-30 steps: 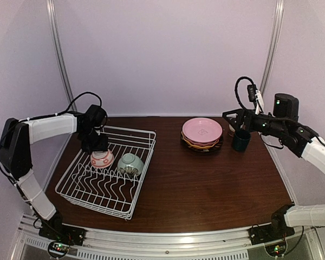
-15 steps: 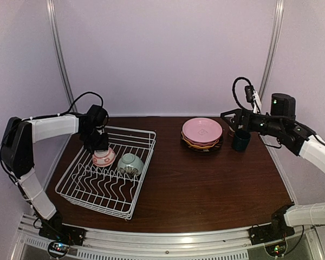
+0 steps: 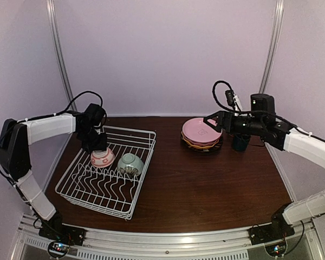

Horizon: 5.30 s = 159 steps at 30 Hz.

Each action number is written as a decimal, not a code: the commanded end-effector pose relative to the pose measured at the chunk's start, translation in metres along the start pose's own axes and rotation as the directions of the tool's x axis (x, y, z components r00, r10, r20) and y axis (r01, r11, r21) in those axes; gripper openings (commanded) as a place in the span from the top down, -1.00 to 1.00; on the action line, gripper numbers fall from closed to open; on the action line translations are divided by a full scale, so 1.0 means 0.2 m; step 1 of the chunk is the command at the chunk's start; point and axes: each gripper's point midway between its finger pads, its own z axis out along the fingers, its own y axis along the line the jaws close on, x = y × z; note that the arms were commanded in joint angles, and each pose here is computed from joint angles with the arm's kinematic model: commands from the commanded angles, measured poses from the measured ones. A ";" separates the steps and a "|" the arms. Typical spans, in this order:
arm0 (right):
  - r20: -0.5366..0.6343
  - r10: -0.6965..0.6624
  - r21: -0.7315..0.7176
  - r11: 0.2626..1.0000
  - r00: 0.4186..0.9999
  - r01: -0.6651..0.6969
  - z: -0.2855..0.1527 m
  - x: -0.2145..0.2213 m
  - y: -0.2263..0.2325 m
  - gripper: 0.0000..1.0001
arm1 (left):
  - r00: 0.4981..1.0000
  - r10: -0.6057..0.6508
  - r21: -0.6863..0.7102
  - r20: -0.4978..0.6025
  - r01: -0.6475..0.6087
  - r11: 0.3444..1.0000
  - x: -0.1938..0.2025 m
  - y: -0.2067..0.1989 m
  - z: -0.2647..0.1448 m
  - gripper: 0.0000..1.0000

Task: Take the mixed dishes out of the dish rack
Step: Grab the bowl from the dish rack, then pass from the left arm to the right, then place the bowl at the corner of the board.

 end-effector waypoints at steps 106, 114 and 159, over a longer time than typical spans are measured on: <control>-0.382 0.021 0.407 0.901 0.924 0.147 -0.18 0.27 -0.32 1.00 | 0.935 -0.086 0.653 0.345 -0.174 0.737 -0.23 -0.39 -1.03 -0.95; -0.435 0.140 0.582 0.797 0.889 0.159 -0.32 0.46 -0.64 1.00 | 0.940 -0.058 0.625 0.336 -0.177 0.761 -0.22 -0.38 -0.95 -0.95; -0.666 0.353 0.702 0.594 0.657 0.393 -0.40 0.80 -1.20 0.30 | 0.997 0.037 0.654 0.060 -0.067 0.754 0.19 -0.43 -0.37 -0.95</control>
